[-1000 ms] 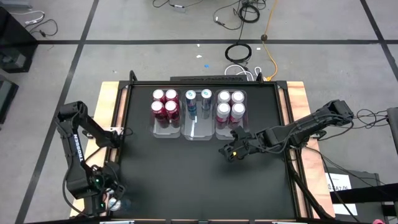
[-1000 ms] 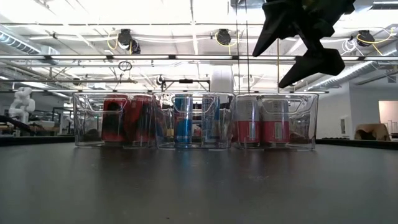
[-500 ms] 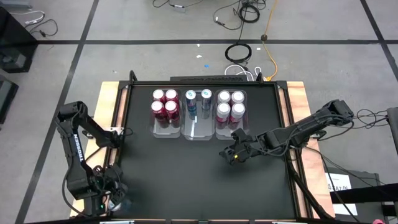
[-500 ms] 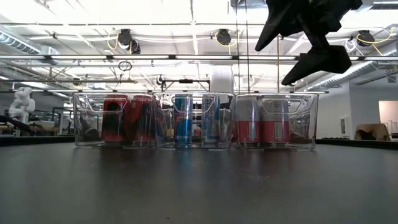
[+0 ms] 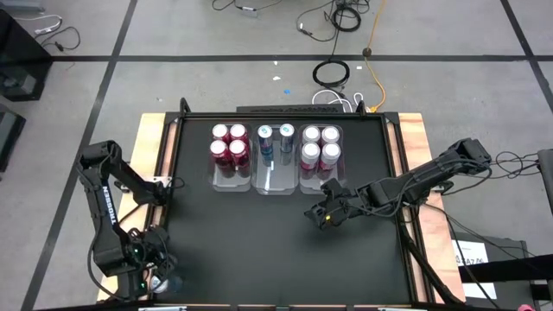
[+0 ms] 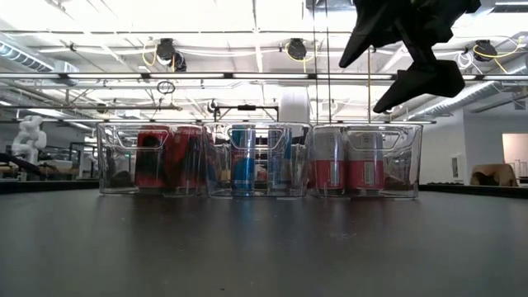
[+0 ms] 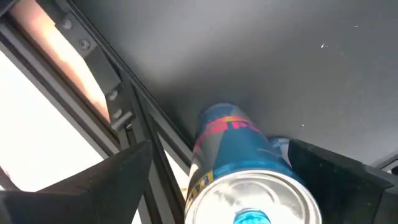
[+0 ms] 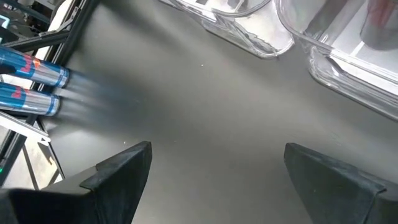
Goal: Sort soda cans
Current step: Put the blue soda can into the center transparent bin
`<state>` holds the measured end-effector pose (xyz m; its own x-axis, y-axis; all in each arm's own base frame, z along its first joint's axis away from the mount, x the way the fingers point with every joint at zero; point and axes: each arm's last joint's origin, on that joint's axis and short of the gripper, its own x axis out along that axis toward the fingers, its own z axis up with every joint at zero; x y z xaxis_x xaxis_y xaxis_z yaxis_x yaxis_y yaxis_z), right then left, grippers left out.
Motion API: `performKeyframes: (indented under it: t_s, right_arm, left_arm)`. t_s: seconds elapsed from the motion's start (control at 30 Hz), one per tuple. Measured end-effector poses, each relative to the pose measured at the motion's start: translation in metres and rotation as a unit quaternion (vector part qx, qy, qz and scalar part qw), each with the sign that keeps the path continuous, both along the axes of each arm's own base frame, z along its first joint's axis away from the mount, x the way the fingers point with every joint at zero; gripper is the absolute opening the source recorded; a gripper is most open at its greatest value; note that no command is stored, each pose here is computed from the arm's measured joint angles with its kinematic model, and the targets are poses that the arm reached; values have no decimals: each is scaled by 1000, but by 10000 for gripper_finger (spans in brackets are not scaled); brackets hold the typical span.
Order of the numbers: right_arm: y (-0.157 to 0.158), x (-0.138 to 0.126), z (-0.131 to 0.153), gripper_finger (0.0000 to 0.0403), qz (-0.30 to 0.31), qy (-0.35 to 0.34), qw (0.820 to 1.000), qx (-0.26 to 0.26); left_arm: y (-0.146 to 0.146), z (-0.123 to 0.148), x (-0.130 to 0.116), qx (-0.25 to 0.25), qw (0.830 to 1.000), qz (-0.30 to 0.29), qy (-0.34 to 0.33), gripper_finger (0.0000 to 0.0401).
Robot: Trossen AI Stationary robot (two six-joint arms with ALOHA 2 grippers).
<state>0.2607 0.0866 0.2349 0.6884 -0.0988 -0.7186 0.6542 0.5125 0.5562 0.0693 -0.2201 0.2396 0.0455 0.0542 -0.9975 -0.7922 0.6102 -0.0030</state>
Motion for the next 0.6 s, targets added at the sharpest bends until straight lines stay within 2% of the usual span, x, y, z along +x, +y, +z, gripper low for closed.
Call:
performKeyframes:
  t_s: [0.17, 0.6]
  right_arm:
    - [0, 0, 0, 359, 10, 1, 1000, -9]
    - [0, 0, 0, 359, 36, 5, 999, -34]
  left_arm:
    - [-4, 0, 1, -22, 1000, 3, -3, 370]
    - [-4, 0, 2, -31, 998, 48, 31, 268]
